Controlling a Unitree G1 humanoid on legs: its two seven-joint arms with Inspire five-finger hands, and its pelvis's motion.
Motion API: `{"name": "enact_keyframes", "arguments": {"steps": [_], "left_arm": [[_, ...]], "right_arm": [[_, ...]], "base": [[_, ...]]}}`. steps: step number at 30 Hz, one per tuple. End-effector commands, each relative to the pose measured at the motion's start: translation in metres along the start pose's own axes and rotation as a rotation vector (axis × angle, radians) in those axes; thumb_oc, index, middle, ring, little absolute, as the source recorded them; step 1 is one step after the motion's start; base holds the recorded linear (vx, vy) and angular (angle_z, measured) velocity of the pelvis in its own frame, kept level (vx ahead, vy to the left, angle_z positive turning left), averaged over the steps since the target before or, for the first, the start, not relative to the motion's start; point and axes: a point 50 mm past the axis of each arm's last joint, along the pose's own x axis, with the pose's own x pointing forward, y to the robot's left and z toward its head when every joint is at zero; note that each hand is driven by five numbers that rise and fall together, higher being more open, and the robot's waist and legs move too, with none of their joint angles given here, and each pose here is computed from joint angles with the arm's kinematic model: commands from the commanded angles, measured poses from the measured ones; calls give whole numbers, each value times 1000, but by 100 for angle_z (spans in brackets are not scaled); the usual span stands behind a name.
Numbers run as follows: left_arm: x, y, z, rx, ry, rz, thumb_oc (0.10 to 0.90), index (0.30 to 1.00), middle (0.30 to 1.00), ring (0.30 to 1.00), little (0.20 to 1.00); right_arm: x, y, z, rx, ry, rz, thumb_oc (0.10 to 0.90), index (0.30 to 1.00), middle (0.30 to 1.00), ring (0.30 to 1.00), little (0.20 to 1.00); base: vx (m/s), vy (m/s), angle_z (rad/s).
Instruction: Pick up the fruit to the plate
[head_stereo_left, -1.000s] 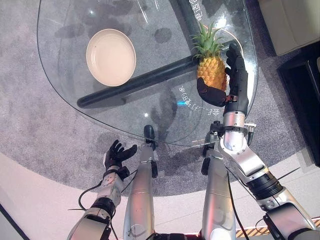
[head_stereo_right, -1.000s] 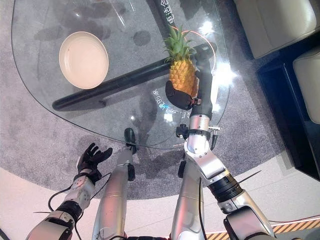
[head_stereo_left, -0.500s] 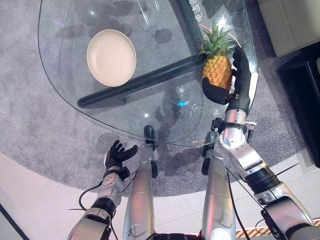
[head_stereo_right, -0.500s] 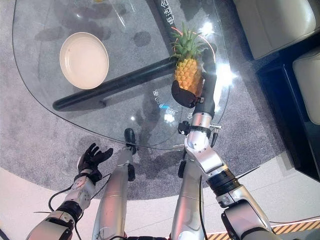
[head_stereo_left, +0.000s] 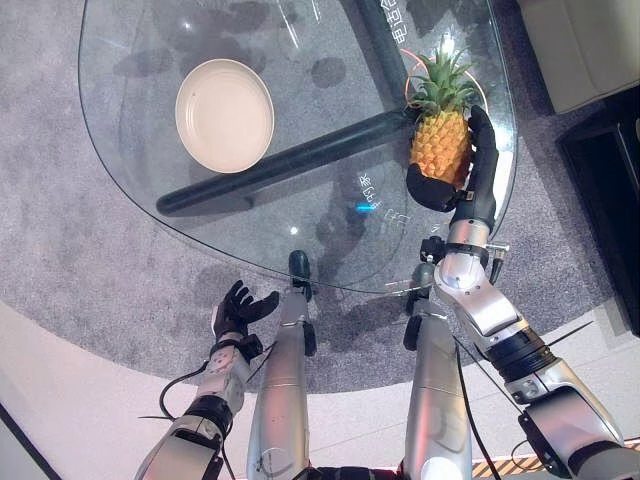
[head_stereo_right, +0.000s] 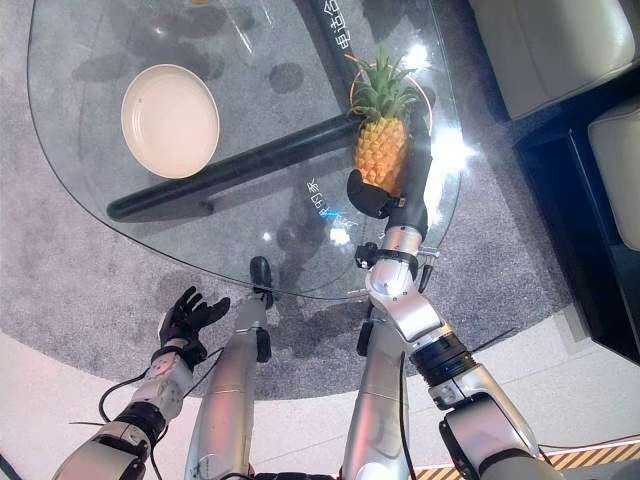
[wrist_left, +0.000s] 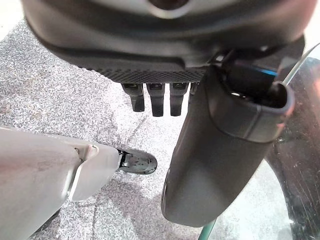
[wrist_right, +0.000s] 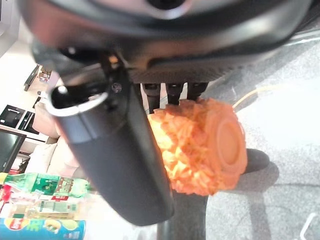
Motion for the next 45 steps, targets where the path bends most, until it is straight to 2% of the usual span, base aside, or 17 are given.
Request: {"name": "enact_keyframes", "arguments": {"steps": [1, 23, 34, 45], "left_arm": [[-3, 19, -8, 11, 27, 59, 800, 900, 900, 900, 900], [-2, 15, -9, 19, 33, 41, 800, 900, 900, 900, 900], [-1, 14, -7, 22, 28, 33, 800, 900, 900, 900, 900], [0, 12, -4, 17, 21, 31, 800, 900, 900, 900, 900]], "right_arm": [[-2, 6, 13, -6, -70, -36, 800, 900, 900, 900, 900], [7, 8, -5, -107, 69, -65, 800, 900, 900, 900, 900], [19, -1, -8, -330, 6, -102, 800, 900, 900, 900, 900], [23, -4, -11, -433, -7, -91, 800, 900, 900, 900, 900]], "base": [[0, 0, 0], [0, 1, 0], [0, 0, 0], [0, 0, 0]]}}
